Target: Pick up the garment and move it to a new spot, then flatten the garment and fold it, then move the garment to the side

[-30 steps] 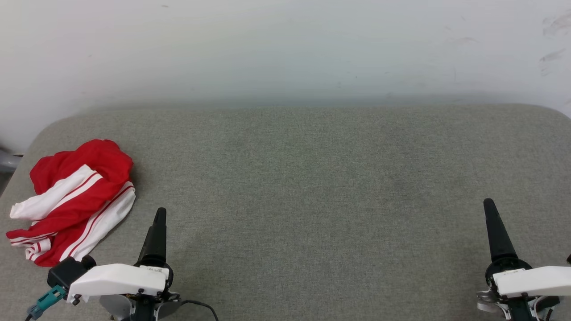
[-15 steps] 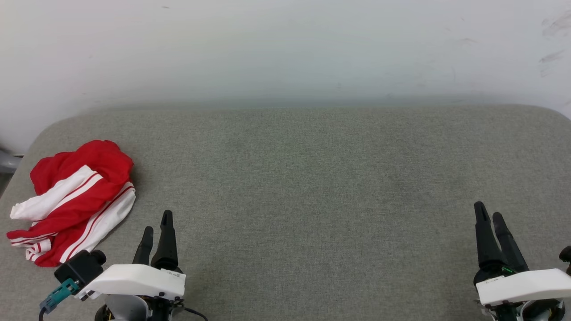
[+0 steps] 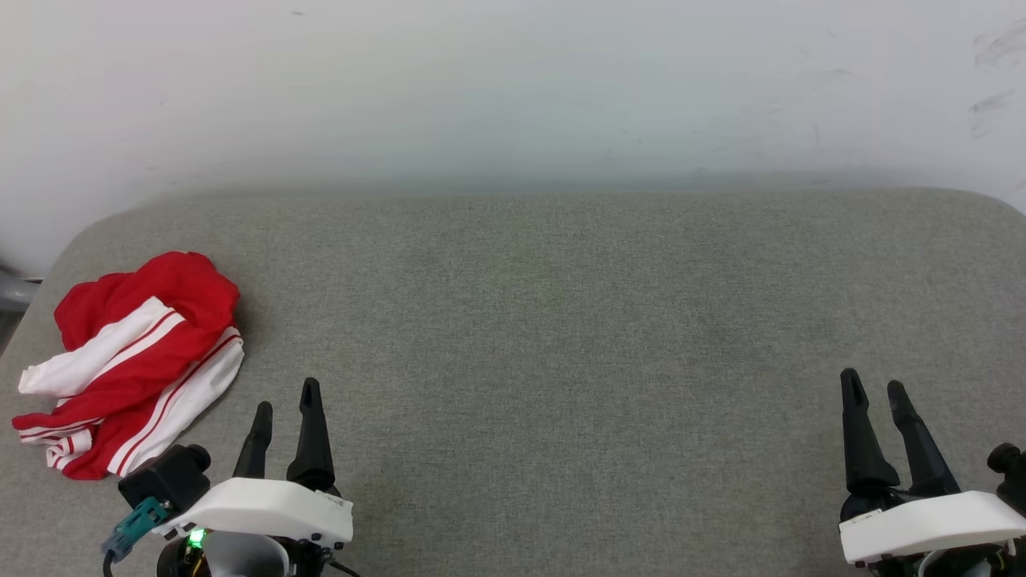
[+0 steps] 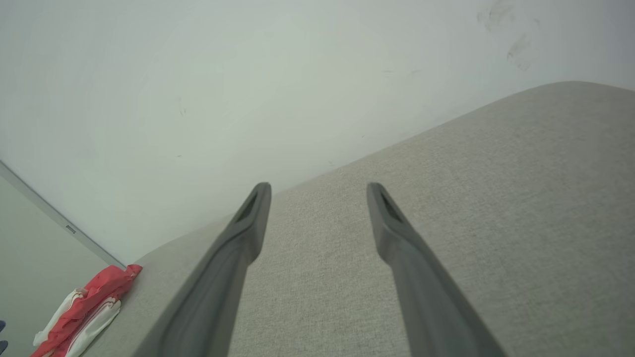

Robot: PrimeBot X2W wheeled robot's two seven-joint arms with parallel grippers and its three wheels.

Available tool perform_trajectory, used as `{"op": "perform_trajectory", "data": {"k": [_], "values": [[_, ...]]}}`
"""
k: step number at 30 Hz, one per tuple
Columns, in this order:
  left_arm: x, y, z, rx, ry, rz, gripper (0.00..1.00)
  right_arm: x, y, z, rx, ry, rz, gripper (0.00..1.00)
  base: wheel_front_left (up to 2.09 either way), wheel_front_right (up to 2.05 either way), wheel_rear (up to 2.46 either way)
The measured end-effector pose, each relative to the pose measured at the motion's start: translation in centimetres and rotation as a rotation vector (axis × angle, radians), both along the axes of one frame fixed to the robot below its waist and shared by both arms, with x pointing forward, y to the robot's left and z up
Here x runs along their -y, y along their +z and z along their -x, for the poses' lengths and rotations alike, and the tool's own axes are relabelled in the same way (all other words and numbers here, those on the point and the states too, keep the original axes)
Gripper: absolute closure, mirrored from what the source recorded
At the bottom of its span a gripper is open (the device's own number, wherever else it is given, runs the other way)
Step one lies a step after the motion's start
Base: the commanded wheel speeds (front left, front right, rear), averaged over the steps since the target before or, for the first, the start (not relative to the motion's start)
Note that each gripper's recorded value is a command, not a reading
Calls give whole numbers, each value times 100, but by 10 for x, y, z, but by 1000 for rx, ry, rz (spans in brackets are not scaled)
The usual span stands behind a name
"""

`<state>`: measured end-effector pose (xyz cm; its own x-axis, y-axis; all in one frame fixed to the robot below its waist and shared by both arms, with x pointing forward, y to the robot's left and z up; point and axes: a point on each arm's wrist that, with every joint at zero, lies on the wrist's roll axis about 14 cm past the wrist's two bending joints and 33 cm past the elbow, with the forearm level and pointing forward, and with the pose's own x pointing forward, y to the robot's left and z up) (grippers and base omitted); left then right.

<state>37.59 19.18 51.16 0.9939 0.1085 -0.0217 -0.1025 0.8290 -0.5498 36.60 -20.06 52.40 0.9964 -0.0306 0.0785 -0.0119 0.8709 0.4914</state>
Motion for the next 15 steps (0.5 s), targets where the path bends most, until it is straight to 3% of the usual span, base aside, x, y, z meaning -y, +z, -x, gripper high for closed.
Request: {"op": "perform_trajectory", "data": {"k": [15], "values": [[6, 10, 2, 36, -1, -187, 0, -6, 7, 3, 34, 10, 191, 0, 0, 0, 0]]}}
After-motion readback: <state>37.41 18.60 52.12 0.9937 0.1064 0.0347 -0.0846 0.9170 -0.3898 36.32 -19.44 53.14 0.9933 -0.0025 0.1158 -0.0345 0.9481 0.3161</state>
